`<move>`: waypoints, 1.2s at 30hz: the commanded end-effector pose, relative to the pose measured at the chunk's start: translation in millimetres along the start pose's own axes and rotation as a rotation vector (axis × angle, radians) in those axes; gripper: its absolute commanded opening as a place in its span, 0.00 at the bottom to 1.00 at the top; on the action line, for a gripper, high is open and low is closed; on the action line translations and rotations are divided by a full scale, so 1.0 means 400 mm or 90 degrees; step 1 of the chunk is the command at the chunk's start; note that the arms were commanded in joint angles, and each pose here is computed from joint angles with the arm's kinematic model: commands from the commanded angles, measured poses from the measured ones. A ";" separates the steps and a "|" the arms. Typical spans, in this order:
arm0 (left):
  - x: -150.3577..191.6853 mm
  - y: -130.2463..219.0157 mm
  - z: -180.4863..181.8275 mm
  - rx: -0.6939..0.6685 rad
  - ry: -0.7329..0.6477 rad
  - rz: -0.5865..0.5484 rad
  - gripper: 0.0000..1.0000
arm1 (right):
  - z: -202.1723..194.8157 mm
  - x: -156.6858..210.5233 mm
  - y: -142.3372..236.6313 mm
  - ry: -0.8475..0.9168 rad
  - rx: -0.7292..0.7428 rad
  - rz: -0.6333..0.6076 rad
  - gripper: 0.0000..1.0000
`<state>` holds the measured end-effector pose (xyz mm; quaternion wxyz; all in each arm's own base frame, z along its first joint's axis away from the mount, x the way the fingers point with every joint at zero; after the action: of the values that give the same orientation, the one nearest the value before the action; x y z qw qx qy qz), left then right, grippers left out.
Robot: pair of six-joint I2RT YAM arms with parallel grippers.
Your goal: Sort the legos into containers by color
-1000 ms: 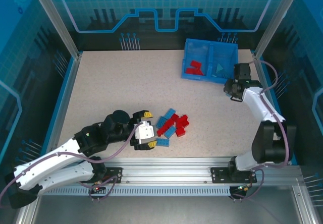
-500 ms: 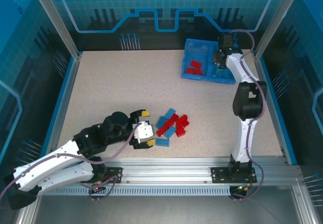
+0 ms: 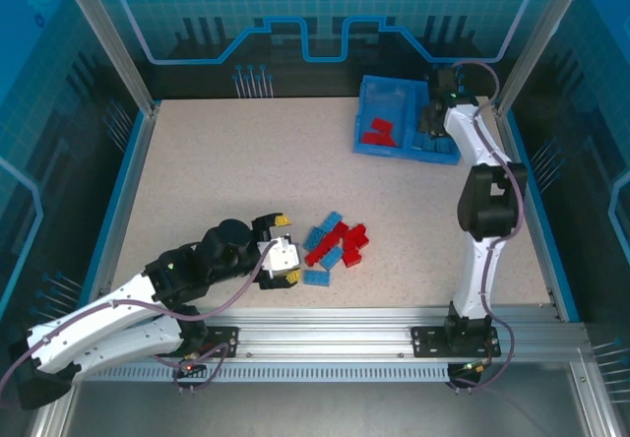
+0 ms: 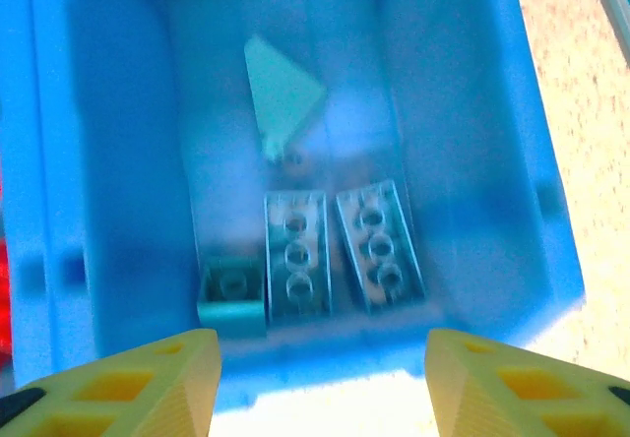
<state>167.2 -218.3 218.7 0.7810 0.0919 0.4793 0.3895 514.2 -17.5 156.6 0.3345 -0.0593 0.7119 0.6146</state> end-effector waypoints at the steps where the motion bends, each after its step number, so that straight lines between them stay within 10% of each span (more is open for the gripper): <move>1: -0.010 0.008 0.016 -0.025 0.004 -0.019 0.99 | 0.020 0.037 0.106 -0.015 -0.073 -0.021 0.60; 10: -0.014 0.031 -0.023 0.026 -0.021 -0.038 0.99 | 0.132 0.411 0.338 0.100 -0.259 0.040 0.64; 20: -0.015 0.032 -0.035 0.043 -0.029 -0.042 0.99 | 0.167 0.852 0.392 0.287 -0.329 0.142 0.78; 30: 0.011 0.024 -0.079 0.097 -0.060 -0.024 0.99 | 0.289 0.944 0.335 0.380 -0.385 0.162 0.79; 36: 0.019 0.022 -0.080 0.096 -0.063 -0.016 0.99 | 0.311 0.958 0.263 0.379 -0.335 0.160 0.60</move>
<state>143.3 -215.5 211.5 0.8002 0.1415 0.4699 0.3448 205.2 231.5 26.1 -0.0092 -0.2102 0.6085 0.7652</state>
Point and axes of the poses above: each hand's point on the last joint's axis, 136 mm out from that joint toward the fingers, its own y axis back along the fingers, its own z axis along the line the jaws close on, x = y × z, the point moved 1 cm from there along y, back along the fingers, and after that the axes turned 5 degrees about -y, right-handed, at the moved point
